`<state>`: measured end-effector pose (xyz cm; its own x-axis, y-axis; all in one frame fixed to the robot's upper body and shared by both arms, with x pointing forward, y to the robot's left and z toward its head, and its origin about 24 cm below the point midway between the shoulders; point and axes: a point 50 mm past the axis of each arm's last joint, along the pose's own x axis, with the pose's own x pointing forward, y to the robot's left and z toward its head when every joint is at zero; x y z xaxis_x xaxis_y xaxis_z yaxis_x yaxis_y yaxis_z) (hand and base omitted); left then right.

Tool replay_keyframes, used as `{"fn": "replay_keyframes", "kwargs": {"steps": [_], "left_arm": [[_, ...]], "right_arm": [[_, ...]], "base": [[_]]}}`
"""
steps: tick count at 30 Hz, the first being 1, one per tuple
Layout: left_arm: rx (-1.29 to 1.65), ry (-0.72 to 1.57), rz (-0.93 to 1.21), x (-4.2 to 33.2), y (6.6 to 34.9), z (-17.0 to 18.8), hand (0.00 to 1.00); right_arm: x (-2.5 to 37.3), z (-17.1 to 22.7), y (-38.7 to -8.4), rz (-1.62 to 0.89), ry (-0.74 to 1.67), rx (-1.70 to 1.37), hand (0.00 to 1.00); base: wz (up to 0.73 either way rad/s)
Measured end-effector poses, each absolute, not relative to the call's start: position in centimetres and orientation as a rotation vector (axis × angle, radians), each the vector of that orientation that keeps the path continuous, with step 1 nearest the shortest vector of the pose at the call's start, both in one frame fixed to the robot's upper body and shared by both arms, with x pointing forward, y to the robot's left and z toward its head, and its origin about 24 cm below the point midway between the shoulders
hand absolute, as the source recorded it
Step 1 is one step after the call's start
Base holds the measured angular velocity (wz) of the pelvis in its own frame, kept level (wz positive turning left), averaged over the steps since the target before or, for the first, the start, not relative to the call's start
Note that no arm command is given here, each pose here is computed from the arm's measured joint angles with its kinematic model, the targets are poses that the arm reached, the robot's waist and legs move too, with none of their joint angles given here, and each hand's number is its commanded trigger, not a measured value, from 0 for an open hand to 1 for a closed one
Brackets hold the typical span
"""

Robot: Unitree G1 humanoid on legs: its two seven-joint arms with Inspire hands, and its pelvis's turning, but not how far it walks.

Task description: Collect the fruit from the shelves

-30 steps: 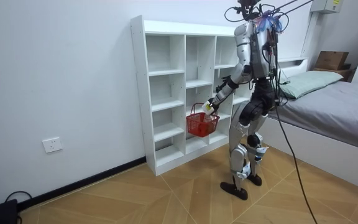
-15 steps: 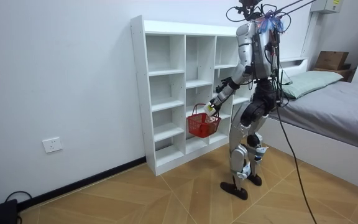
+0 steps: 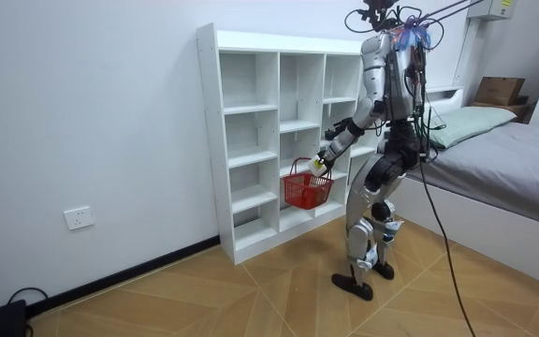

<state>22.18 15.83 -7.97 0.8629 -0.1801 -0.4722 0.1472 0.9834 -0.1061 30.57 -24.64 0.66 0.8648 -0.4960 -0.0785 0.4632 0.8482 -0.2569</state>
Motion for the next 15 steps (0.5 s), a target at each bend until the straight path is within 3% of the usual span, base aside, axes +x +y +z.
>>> {"fn": "replay_keyframes", "kwargs": {"steps": [15], "left_arm": [[-0.053,0.494,-0.209,22.5,15.2,-7.8,1.0]], "right_arm": [[30.9,0.7,-25.8,-0.538,0.176,-0.254,0.0]], "base": [[0.0]]}}
